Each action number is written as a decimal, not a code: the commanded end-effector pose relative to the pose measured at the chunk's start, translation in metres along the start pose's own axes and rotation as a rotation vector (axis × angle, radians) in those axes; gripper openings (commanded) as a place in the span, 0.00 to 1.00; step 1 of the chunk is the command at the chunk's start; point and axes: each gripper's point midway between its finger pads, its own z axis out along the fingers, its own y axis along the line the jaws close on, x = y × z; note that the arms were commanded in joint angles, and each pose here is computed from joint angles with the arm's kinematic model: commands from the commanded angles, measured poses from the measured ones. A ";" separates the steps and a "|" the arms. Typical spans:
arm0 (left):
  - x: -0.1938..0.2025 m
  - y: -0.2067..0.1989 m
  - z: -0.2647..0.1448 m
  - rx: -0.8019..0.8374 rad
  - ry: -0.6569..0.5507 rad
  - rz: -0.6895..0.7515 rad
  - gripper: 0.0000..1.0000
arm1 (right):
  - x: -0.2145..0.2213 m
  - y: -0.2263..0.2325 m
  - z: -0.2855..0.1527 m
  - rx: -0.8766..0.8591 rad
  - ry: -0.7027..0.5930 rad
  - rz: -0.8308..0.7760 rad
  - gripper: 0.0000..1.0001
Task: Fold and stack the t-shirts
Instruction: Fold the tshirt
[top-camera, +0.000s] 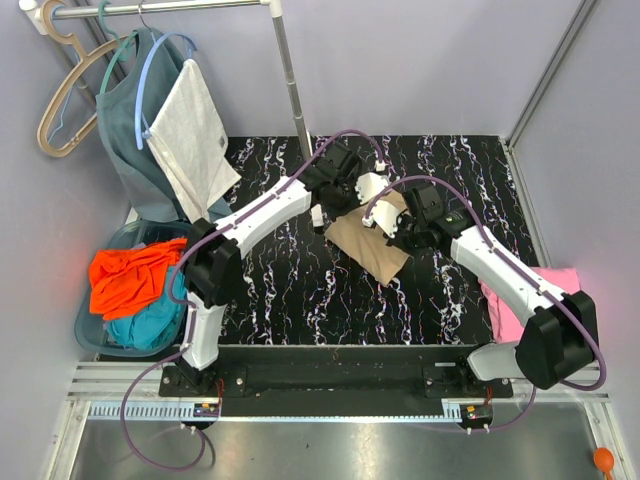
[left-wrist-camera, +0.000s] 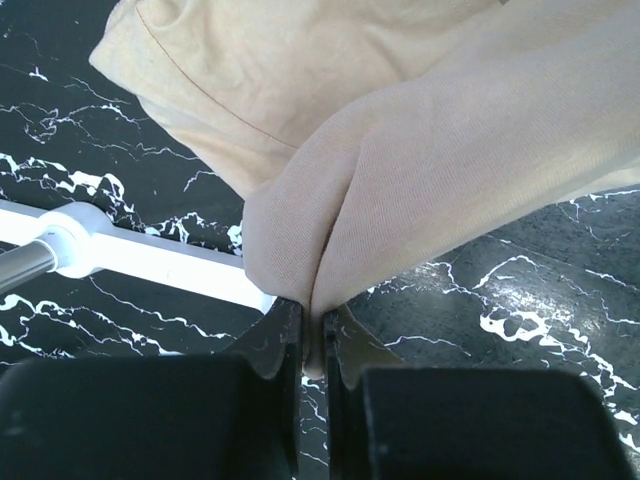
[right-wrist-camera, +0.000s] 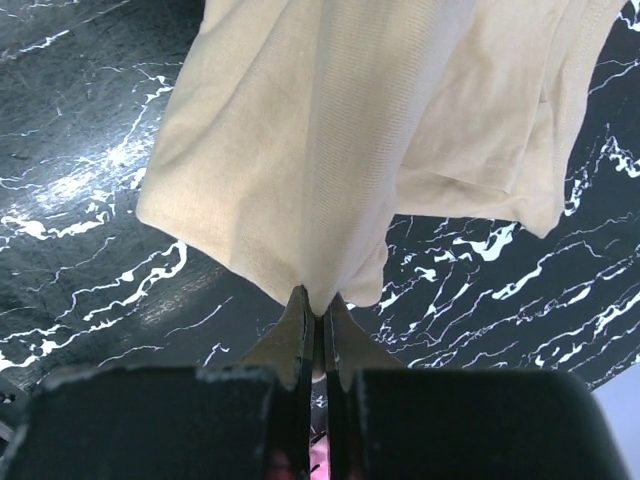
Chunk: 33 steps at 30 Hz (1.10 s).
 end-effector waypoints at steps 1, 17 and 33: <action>-0.003 0.013 -0.025 -0.061 -0.030 0.015 0.00 | -0.011 0.000 -0.016 -0.016 -0.047 0.014 0.00; 0.054 -0.032 -0.053 -0.009 0.062 -0.002 0.00 | -0.009 0.072 -0.034 -0.229 -0.037 0.023 0.00; 0.070 -0.047 -0.055 0.012 0.091 -0.009 0.00 | -0.025 0.104 -0.033 -0.283 -0.061 -0.029 0.00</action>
